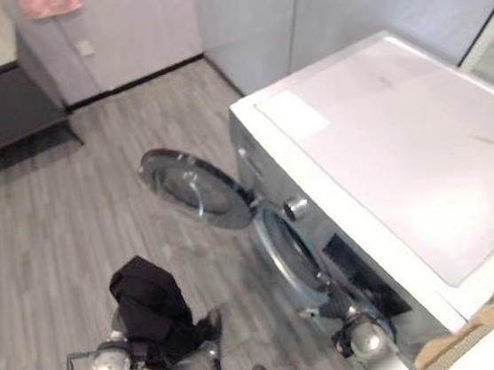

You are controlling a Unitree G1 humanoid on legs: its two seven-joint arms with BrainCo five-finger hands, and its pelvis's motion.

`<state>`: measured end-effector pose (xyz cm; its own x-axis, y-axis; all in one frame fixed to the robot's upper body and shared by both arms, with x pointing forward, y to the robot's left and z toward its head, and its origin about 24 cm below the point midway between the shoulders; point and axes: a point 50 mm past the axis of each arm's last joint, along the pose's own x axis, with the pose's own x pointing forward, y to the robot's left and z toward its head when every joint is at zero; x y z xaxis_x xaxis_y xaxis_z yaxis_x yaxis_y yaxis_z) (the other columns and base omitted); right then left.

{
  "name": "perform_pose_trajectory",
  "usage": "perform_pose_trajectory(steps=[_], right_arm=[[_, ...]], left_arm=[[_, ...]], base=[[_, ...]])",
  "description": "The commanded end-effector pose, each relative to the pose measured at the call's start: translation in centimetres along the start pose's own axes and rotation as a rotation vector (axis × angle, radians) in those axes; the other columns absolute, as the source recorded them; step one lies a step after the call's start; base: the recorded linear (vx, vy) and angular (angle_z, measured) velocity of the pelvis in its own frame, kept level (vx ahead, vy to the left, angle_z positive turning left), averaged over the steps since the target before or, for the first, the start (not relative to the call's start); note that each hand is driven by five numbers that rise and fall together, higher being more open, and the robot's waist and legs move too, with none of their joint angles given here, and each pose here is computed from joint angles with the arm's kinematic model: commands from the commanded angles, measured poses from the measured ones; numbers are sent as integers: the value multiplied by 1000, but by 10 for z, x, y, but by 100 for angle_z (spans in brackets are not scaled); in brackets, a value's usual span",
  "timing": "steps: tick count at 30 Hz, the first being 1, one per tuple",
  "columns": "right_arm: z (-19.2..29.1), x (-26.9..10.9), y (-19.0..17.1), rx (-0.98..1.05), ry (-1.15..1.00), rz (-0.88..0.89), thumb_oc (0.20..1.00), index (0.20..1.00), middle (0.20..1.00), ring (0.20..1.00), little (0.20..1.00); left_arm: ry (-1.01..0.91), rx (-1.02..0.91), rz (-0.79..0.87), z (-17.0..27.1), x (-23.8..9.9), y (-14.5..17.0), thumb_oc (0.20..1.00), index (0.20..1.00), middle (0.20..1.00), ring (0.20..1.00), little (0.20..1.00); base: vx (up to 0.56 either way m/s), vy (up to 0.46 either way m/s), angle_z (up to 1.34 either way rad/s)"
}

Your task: Grab the laundry basket,head to the washer,open it,put in the laundry and shut it.

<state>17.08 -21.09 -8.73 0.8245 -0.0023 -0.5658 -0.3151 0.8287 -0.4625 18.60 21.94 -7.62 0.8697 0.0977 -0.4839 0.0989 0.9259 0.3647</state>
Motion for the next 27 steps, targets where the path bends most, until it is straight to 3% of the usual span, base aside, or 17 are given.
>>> perform_pose_trajectory(steps=[1,5,13,27], right_arm=[[18,8,-43,-22,-79,-171,1000,1000,1000,1000,1000],[33,15,-36,0,-127,-162,1000,1000,1000,1000,1000],[23,14,-37,-13,-82,-186,1000,1000,1000,1000,1000],[19,10,-48,-25,-80,-226,1000,1000,1000,1000,1000]], left_arm=[[-112,45,69,20,2,28,200,200,200,200,200],[-165,38,125,32,4,39,200,200,200,200,200],[-160,42,93,31,5,28,200,200,200,200,200],[-173,-10,12,34,4,1,200,200,200,200,200]], base=[[201,217,-77],[161,262,-100],[41,75,-96],[-9,-7,-12]])
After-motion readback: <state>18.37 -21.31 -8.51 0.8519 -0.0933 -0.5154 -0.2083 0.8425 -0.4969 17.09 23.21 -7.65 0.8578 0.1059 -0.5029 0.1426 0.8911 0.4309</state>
